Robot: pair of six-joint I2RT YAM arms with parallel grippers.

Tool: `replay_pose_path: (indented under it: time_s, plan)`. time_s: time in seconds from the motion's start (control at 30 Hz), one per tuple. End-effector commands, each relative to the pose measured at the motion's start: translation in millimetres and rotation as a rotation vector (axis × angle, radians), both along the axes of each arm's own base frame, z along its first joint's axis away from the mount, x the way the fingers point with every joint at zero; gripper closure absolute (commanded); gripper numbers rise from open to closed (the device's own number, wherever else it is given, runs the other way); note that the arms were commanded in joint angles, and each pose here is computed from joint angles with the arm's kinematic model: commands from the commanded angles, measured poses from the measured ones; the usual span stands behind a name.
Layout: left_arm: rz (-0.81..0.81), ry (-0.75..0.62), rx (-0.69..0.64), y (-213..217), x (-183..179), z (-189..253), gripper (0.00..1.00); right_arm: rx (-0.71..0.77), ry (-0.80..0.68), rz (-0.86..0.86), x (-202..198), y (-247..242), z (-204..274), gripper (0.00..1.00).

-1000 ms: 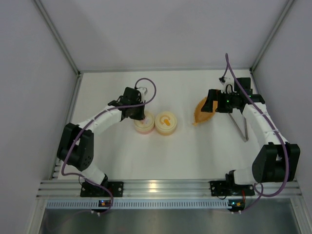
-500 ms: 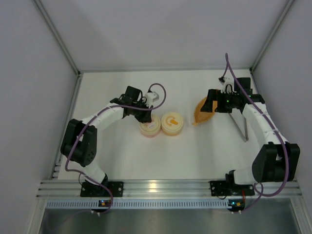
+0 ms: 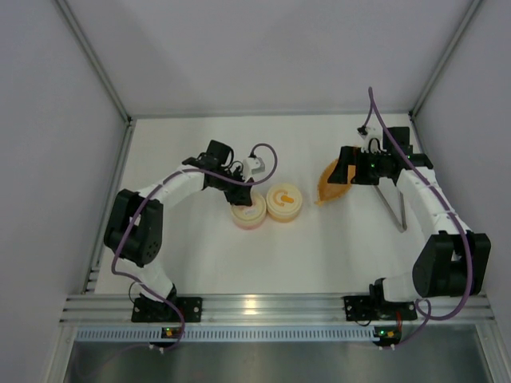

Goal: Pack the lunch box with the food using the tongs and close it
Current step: Close the box lid on the packing box.

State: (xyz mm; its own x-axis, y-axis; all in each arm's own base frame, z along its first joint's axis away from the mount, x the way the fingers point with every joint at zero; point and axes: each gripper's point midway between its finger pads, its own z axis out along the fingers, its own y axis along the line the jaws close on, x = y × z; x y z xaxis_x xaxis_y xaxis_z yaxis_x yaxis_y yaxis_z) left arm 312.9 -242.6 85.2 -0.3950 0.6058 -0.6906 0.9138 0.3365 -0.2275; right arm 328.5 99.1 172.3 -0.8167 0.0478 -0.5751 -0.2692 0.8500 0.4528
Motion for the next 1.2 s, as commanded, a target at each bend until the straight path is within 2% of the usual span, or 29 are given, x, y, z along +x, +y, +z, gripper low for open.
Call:
replay_pose_path:
  time_s: [0.0,0.07,0.17,0.27,0.3,0.4,0.6,0.8,0.83,0.93,0.97,1.0,1.07,1.1,1.17]
  plan:
    - [-0.056,0.246,0.112,19.9,-54.0,-48.7,0.79,0.01,-0.072,0.011,13.8,0.4,19.5,0.01]
    - [-0.048,0.23,0.112,20.8,-49.7,-45.5,0.65,0.012,-0.067,0.014,13.0,1.3,18.5,0.01]
    - [-0.025,0.199,0.1,20.9,-42.1,-35.1,0.5,0.022,-0.061,0.014,12.4,2.3,17.0,0.01]
    - [-0.008,0.157,0.082,19.6,-34.6,-20.5,0.41,0.028,-0.063,0.017,11.7,3.3,18.1,0.01]
    - [-0.001,0.143,0.071,18.8,-32.7,-13.0,0.29,0.029,-0.068,0.018,12.5,3.5,19.1,0.01]
    - [0.022,0.107,0.031,14.7,-24.7,11.6,0.11,0.035,-0.07,0.021,11.4,4.5,20.5,0.01]
    - [0.124,-0.023,-0.062,10.8,-4.4,68.4,0.07,0.041,-0.072,0.016,10.3,5.0,20.9,0.01]
    - [0.168,-0.046,-0.141,10.0,-7.7,104.9,0.07,0.04,-0.076,0.017,7.7,4.9,20.3,0.01]
    - [0.153,-0.037,-0.161,7.7,-10.9,110.7,0.09,0.039,-0.08,0.017,8.5,4.3,21.0,0.01]
    - [0.108,0.058,-0.198,5.0,-28.1,116.7,0.24,0.039,-0.079,0.018,8.4,4.8,20.9,0.01]
    - [0.093,0.086,-0.204,3.4,-31.8,115.1,0.32,0.04,-0.076,0.019,8.2,5.1,19.9,0.01]
    - [0.089,0.124,-0.203,3.2,-37.4,112.6,0.48,0.042,-0.075,0.019,8.5,5.3,19.4,0.01]
    - [0.1,0.18,-0.197,1.5,-38.5,102.4,0.63,0.046,-0.072,0.019,9.2,5.9,18.2,0.01]
    - [0.1,0.199,-0.186,2.2,-39.9,97.7,0.78,0.049,-0.07,0.021,9.5,6.3,18.0,0.01]
    - [0.106,0.251,-0.164,2.4,-40.8,82.9,0.87,0.05,-0.073,0.022,10.3,6.6,19.3,0.01]
